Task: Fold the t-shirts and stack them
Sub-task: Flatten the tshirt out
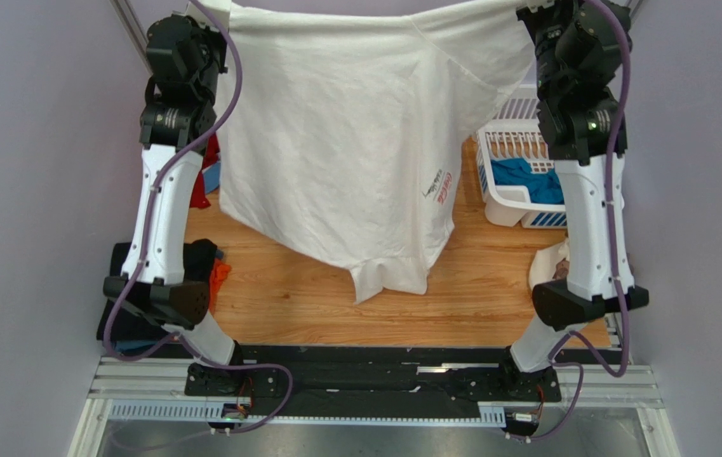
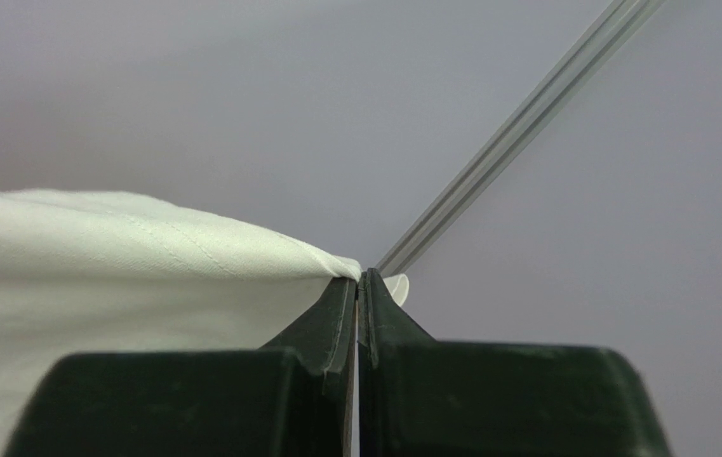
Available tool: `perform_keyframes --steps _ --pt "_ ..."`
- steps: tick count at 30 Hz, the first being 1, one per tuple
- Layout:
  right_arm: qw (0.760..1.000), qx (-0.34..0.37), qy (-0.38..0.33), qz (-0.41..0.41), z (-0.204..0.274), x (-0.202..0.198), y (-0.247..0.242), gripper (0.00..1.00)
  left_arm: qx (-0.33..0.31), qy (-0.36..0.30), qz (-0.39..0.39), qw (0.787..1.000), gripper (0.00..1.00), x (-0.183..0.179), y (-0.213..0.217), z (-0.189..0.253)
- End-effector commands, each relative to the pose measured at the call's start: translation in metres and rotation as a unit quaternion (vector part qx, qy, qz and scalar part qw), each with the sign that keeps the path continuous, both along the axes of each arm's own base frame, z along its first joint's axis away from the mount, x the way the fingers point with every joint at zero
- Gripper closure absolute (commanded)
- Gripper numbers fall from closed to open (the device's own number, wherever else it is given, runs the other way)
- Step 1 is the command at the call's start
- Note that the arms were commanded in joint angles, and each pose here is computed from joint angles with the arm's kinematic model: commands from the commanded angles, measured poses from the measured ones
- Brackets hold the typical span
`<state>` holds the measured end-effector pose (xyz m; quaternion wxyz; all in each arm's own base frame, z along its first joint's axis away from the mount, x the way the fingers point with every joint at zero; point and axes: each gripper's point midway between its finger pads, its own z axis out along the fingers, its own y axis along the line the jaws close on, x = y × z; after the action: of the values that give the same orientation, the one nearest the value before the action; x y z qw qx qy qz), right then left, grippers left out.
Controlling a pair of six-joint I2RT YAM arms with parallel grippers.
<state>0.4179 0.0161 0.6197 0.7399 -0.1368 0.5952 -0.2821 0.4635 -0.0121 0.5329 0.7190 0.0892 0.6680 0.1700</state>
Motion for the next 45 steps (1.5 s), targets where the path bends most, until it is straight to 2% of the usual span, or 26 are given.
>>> perform_keyframes --steps 1,2,7,9,10,12,13,15,17,18,19,20,21,22,23,24,25,26,27,28,29,30,32,35,40,45 --pt "0.992 0.030 -0.115 -0.038 0.056 -0.009 -0.025 1.00 -0.045 -0.114 0.071 0.990 1.00 -0.003 0.043 0.071" --pt "0.991 0.031 -0.128 -0.037 0.061 -0.009 -0.024 1.00 -0.047 -0.119 0.070 0.989 1.00 0.001 0.042 0.073" --pt "0.970 0.055 -0.235 -0.016 0.112 -0.044 -0.026 1.00 -0.056 -0.179 0.062 0.980 1.00 -0.038 0.044 0.120" --pt "0.961 0.062 -0.268 -0.009 0.128 -0.062 -0.028 1.00 -0.051 -0.183 0.060 0.980 1.00 -0.047 0.044 0.123" --pt "0.960 0.063 -0.274 -0.008 0.131 -0.067 -0.028 1.00 -0.048 -0.201 0.060 0.977 1.00 -0.064 0.046 0.135" --pt "0.956 0.065 -0.287 -0.005 0.138 -0.081 -0.030 1.00 -0.044 -0.195 0.057 0.978 1.00 -0.067 0.045 0.129" --pt "0.955 0.066 -0.288 -0.005 0.140 -0.086 -0.032 1.00 -0.044 -0.206 0.057 0.976 1.00 -0.082 0.046 0.137" --pt "0.959 0.069 -0.275 -0.003 0.133 -0.092 -0.033 1.00 -0.037 -0.187 0.053 0.980 1.00 -0.079 0.044 0.119" --pt "0.964 0.072 -0.255 0.002 0.121 -0.091 -0.031 1.00 -0.035 -0.194 0.045 0.979 1.00 -0.097 0.043 0.118" --pt "0.971 0.071 -0.230 0.008 0.106 -0.094 -0.030 1.00 -0.030 -0.158 0.044 0.986 1.00 -0.083 0.041 0.086" --pt "0.974 0.081 -0.208 0.021 0.091 -0.089 -0.026 1.00 -0.034 -0.165 0.040 0.985 1.00 -0.097 0.041 0.085" --pt "0.977 0.085 -0.191 0.028 0.078 -0.091 -0.025 1.00 -0.024 -0.118 0.026 0.992 1.00 -0.081 0.035 0.041" --pt "0.984 0.084 -0.152 0.042 0.056 -0.086 -0.019 1.00 -0.021 -0.102 0.019 0.994 1.00 -0.080 0.032 0.023" --pt "0.987 0.101 -0.109 0.057 0.023 -0.084 -0.014 1.00 -0.021 -0.102 0.010 0.995 1.00 -0.092 0.030 0.015" --pt "0.989 0.105 -0.074 0.069 0.001 -0.081 -0.008 1.00 -0.013 -0.044 -0.013 0.999 1.00 -0.078 0.020 -0.038" --pt "0.990 0.102 -0.029 0.097 -0.027 -0.091 0.001 1.00 -0.006 -0.021 -0.025 0.999 1.00 -0.079 0.016 -0.062" --pt "0.987 0.110 0.039 0.109 -0.081 -0.076 0.011 1.00 -0.002 -0.009 -0.037 0.999 1.00 -0.087 0.012 -0.077" --pt "0.982 0.108 0.097 0.118 -0.122 -0.075 0.017 1.00 0.010 0.048 -0.076 0.996 1.00 -0.082 -0.002 -0.131" --pt "0.973 0.102 0.134 0.156 -0.149 -0.079 0.032 1.00 0.028 0.081 -0.089 0.992 1.00 -0.086 -0.006 -0.157" --pt "0.963 0.096 0.191 0.165 -0.199 -0.083 0.037 1.00 0.039 0.102 -0.099 0.989 1.00 -0.093 -0.008 -0.176" --pt "0.954 0.093 0.229 0.168 -0.228 -0.091 0.038 1.00 0.049 0.147 -0.133 0.979 1.00 -0.098 -0.020 -0.217" --pt "0.940 0.089 0.258 0.204 -0.250 -0.098 0.051 1.00 0.068 0.173 -0.144 0.972 1.00 -0.104 -0.021 -0.237" --pt "0.921 0.087 0.317 0.211 -0.302 -0.115 0.053 1.00 0.089 0.211 -0.178 0.957 1.00 -0.118 -0.029 -0.269" --pt "0.899 0.092 0.360 0.231 -0.342 -0.137 0.059 1.00 0.123 0.250 -0.200 0.940 1.00 -0.136 -0.030 -0.292" --pt "0.881 0.094 0.390 0.252 -0.376 -0.161 0.063 1.00 0.163 0.294 -0.245 0.909 1.00 -0.171 -0.033 -0.311" --pt "0.851 0.122 0.424 0.283 -0.401 -0.187 0.073 1.00 0.177 0.336 -0.291 0.878 1.00 -0.207 -0.039 -0.324"
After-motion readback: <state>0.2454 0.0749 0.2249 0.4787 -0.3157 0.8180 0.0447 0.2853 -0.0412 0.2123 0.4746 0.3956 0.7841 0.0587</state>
